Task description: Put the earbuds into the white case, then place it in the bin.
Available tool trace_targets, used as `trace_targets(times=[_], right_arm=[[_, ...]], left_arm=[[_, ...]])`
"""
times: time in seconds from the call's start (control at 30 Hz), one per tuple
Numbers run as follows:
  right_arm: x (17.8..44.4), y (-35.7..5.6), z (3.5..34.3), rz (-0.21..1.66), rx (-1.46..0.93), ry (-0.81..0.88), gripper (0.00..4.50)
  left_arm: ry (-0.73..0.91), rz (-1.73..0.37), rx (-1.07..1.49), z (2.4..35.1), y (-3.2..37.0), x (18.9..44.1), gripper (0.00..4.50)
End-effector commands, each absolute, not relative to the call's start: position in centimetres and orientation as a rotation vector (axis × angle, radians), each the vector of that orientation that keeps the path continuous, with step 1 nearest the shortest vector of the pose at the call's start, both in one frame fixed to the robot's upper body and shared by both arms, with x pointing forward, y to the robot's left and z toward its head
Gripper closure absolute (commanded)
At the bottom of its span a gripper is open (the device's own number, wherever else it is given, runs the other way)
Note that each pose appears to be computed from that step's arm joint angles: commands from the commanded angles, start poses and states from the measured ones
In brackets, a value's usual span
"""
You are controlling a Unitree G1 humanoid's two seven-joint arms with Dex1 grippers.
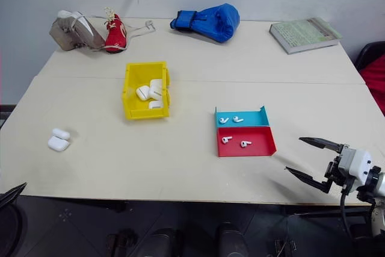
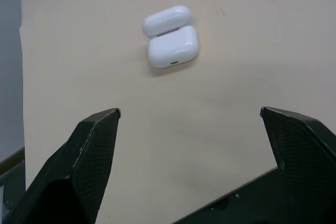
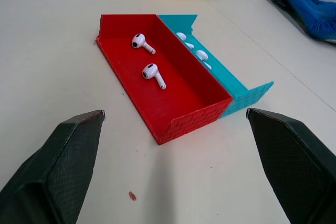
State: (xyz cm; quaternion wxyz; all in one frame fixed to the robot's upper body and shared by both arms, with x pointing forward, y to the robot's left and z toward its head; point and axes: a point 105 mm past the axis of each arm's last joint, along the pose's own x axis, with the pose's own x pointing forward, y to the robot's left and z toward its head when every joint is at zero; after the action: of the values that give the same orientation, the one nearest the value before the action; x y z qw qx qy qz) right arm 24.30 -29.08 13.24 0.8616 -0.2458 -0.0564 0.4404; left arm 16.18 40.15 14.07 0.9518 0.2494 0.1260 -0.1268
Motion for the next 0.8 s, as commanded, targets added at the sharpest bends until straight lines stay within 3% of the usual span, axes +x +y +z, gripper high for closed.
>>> trace_targets(times=[0.03, 0.8], right_arm=[[24.41, -28.87, 13.41, 0.93, -0.529, -0.134, 0.04], [24.79, -28.33, 12.53, 0.935, -0.503, -0.161, 0.04]], left_arm=[[0.252, -0.259, 0.539, 14.64, 40.21, 16.35, 0.0], [0.241, -0.251, 0.487, 14.98, 39.61, 16.15, 0.0]])
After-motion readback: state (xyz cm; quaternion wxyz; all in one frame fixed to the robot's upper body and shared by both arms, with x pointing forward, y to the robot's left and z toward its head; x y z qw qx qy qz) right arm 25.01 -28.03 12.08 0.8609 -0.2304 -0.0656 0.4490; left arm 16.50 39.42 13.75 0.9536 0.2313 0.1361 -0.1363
